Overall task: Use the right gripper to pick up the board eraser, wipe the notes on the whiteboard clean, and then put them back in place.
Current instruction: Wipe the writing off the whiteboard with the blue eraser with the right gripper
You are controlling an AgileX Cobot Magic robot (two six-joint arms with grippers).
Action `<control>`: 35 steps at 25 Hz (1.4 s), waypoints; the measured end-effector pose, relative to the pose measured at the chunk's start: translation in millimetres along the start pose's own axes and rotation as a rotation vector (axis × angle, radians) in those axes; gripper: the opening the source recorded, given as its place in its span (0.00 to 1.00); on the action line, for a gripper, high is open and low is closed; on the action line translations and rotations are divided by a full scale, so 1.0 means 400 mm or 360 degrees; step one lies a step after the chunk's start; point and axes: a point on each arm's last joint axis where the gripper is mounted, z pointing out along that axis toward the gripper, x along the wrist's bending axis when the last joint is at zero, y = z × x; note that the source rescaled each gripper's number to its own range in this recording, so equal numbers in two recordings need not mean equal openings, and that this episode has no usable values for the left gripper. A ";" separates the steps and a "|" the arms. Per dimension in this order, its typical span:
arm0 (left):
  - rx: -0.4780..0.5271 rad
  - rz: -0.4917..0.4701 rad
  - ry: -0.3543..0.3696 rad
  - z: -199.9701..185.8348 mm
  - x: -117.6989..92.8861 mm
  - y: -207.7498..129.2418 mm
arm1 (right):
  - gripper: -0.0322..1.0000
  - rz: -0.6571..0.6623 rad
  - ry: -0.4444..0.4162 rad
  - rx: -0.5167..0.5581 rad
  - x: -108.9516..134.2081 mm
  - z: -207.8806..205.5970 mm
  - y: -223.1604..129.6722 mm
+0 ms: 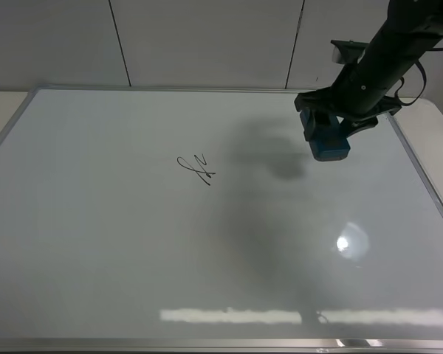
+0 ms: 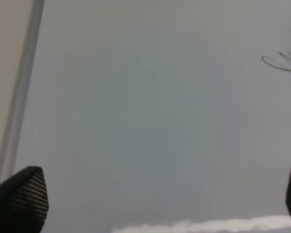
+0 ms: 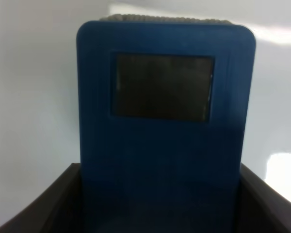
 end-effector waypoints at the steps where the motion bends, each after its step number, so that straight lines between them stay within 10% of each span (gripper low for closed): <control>1: 0.0000 0.0000 0.0000 0.000 0.000 0.000 | 0.04 -0.0028 0.0012 -0.0023 0.017 -0.007 0.008; 23: 0.0000 0.0000 0.0000 0.000 0.000 0.000 | 0.04 -0.0817 0.0198 -0.0015 0.487 0.048 0.096; 35: 0.0000 0.0000 0.0000 0.000 0.000 0.000 | 0.04 -0.0900 0.0294 0.0301 0.517 0.266 0.040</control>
